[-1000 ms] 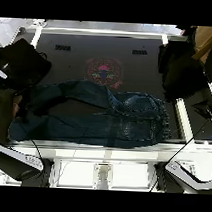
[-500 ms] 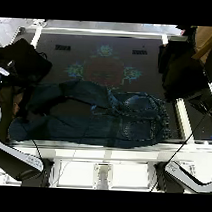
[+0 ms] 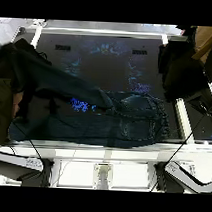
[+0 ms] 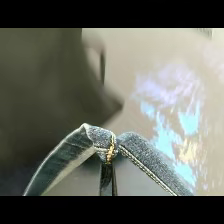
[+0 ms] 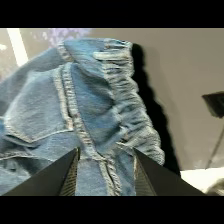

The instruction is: Fold the clothes and pants, and hang the long-sleeved shirts on hangers.

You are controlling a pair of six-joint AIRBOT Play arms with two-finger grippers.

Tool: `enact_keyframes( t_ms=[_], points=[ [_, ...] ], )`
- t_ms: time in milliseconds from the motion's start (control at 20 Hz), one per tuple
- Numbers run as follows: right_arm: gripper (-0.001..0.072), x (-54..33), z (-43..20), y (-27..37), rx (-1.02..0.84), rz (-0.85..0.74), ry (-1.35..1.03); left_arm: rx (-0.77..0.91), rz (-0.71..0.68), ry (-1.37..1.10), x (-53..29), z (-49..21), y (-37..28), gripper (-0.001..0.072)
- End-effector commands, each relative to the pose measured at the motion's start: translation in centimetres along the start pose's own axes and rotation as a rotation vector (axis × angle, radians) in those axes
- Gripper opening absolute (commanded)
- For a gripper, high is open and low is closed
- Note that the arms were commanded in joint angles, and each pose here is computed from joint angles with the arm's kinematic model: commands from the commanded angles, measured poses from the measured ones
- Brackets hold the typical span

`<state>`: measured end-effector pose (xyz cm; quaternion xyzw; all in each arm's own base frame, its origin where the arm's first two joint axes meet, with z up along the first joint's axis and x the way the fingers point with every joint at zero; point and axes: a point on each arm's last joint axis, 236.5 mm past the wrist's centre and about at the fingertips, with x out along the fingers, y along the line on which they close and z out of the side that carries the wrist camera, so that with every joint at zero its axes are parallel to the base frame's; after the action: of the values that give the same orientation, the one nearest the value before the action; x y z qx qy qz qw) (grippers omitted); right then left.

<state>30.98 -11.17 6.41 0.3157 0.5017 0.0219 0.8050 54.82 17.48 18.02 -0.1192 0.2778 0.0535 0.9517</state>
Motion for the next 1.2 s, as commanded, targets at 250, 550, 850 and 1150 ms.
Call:
enact_keyframes(
  t_ms=[250,550,850,1150],
  points=[
    [0.0384,0.0,1.6,-1.5,-0.025,-0.067,-0.064,0.111,0.026,0.274,-2.8,-7.7,0.3,0.0019],
    [0.0384,2.0,3.8,-2.0,-0.039,-0.087,-0.112,0.179,0.207,0.643,-4.5,-18.1,6.0,0.0018],
    [0.0384,2.9,3.5,-2.7,-0.022,-0.085,-0.082,0.061,0.319,0.881,-7.0,-27.5,10.9,0.0028],
    [0.0384,3.0,3.0,-2.5,-0.021,-0.074,-0.063,0.052,0.305,0.782,-7.1,-25.5,10.0,0.0701]
  ],
)
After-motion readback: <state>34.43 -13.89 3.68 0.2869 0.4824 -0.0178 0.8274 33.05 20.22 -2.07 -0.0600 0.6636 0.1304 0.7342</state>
